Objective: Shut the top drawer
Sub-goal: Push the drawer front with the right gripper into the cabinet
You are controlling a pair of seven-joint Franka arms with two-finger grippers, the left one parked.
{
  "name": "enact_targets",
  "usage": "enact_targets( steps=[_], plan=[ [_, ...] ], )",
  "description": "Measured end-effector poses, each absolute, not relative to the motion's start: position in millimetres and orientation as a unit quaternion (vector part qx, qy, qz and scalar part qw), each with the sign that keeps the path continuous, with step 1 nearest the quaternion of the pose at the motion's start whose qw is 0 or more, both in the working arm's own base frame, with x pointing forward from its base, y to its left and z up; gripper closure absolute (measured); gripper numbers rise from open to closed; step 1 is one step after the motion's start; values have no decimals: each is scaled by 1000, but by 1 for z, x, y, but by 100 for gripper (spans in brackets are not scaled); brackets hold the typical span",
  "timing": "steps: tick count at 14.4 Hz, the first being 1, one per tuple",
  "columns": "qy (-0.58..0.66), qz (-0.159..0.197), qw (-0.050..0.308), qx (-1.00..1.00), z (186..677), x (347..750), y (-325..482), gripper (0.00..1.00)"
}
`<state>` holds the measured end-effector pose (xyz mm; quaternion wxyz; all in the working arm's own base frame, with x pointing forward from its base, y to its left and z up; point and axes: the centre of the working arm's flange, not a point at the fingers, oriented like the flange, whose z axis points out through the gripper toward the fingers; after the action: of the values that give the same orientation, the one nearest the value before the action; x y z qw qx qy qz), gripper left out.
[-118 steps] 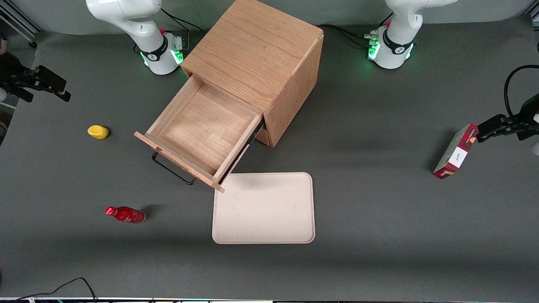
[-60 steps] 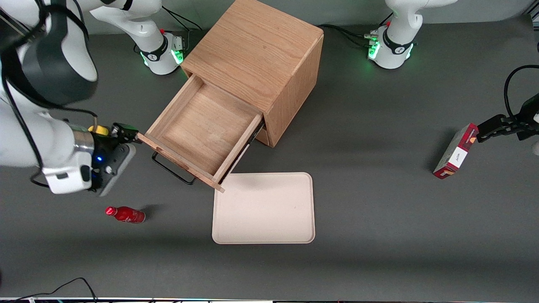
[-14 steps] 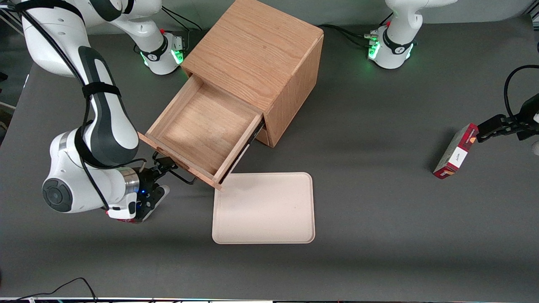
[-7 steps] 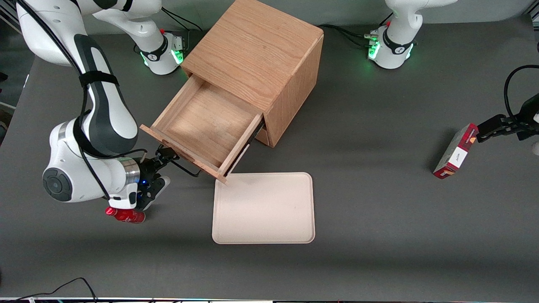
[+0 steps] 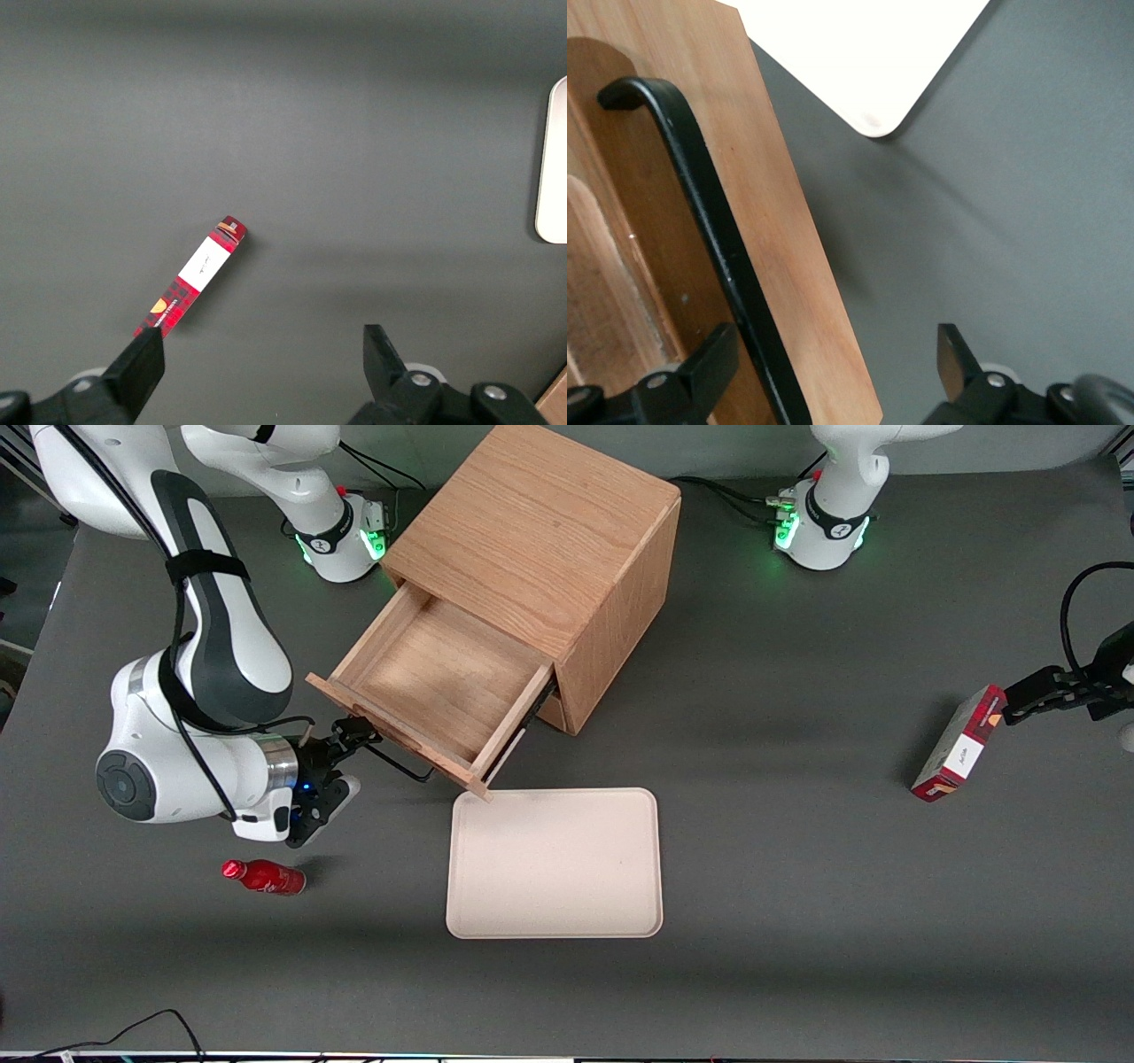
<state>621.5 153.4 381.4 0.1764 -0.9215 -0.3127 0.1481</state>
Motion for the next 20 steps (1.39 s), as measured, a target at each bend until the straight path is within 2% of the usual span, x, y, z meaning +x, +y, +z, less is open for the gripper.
enact_targets(
  steps=[12,17,20],
  plan=[
    [-291,151,183,-927,381,592,189,0],
    [-290,149,181,-928,381,570,194,0],
    [-286,149,193,-927,380,553,200,0]
  ],
)
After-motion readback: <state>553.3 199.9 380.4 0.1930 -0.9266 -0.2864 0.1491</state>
